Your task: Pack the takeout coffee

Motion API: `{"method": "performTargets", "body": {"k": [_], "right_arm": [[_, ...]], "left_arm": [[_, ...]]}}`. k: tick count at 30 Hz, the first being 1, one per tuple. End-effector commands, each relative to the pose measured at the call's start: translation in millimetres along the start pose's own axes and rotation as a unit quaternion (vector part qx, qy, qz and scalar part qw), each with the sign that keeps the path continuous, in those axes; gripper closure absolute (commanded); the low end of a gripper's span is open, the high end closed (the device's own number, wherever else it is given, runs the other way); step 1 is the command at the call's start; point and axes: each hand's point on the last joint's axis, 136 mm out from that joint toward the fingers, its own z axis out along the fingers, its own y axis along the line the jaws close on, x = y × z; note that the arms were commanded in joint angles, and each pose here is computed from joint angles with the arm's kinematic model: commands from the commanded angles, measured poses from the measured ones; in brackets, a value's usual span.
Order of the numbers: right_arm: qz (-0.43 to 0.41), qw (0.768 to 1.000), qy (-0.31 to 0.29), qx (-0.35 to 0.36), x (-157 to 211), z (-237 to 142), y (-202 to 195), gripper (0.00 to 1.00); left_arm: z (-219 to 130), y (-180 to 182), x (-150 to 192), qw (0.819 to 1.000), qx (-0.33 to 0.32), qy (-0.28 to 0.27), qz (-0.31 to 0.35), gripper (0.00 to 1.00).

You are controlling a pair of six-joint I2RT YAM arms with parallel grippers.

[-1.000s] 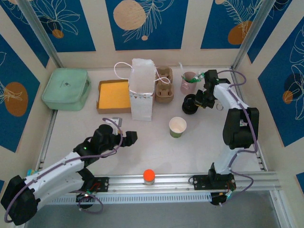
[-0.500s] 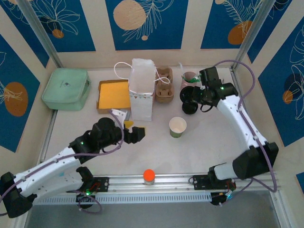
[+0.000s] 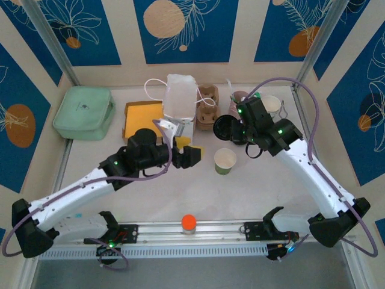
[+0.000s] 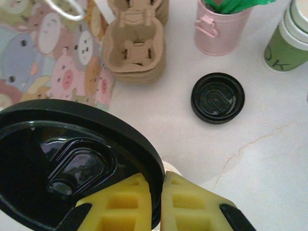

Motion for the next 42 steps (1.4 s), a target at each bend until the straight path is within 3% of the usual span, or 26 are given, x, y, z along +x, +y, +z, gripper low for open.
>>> {"method": "performTargets", "body": {"k": [1,9,21,33,42], "right_arm": [[0.000,0.999,-0.035,-0.004,-11,-17,9,0.90],[-0.031,0.998,-0.051,-0.030,-10,-30,35,0.90],[-0.052,0.996,-0.060,-0.049,-6,-39,52,0.90],[-0.065,0.994,-0.067,-0.062,-2,-43,59,0.91],[-0.072,0.993,-0.067,-0.070,1,-44,64,0.91]], "left_arm": [[8,-17,-10,0.999,0.031,0.006,0.030,0.17],[20,-13,-13,0.999,0.019,0.014,0.046,0.20],[26,-11,-20,0.999,0.011,0.005,0.050,0.40],[24,-2,-24,0.998,-0.013,-0.009,0.053,0.50],[27,1,-24,0.998,-0.019,-0.011,0.053,0.72]]}}
